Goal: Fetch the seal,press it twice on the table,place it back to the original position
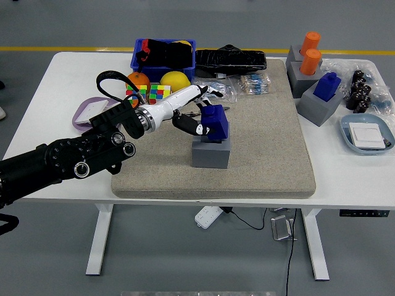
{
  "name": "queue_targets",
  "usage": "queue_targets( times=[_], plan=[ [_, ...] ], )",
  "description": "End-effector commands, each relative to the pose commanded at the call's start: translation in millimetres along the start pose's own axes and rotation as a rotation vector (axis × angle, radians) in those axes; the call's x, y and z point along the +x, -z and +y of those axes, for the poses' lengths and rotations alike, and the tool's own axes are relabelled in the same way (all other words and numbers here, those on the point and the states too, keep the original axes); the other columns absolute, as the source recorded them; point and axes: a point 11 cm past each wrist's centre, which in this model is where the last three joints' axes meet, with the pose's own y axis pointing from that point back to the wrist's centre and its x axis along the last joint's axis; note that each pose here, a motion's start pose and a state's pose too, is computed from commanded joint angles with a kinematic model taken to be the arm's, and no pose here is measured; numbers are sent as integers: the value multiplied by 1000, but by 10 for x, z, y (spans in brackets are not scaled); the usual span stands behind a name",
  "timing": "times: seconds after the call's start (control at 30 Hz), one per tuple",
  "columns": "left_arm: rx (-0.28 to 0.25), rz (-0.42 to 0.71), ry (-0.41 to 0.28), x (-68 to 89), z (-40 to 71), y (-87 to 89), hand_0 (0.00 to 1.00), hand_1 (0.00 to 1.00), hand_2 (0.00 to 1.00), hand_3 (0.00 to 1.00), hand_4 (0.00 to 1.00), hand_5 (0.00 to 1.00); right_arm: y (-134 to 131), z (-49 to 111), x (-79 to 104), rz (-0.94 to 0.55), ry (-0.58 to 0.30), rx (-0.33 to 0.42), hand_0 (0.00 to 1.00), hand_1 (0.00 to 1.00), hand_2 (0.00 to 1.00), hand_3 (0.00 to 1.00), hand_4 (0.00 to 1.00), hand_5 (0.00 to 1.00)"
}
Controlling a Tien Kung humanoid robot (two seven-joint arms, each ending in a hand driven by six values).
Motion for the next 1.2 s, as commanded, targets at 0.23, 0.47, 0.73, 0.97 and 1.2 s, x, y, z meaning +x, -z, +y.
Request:
queue_targets(
  times=[0.23,0.47,0.73,0.97,1.2],
  plan=[
    [26,-53,18,111,0,-24,833,505,430,838,679,2,-18,1,25,-6,-4,-3,870,732,712,719,831,506],
    [49,-113,55,90,3,-25,832,505,430,837,679,2,-11,2,27,-9,-4,0,870,732,712,720,831,507],
    [59,-176,94,60,-6,-111,831,506,430,836,678,2,-15,3,37,-12,-6,-1,870,732,711,720,831,506],
    [59,-197,104,59,-25,-174,830,500,429,835,675,2,-18,2,34,-15,-5,-1,870,732,710,721,831,506],
    [55,-179,101,19,-39,-169,825,498,428,835,674,2,-15,1,22,-15,-4,-1,870,732,711,721,831,507]
  ],
)
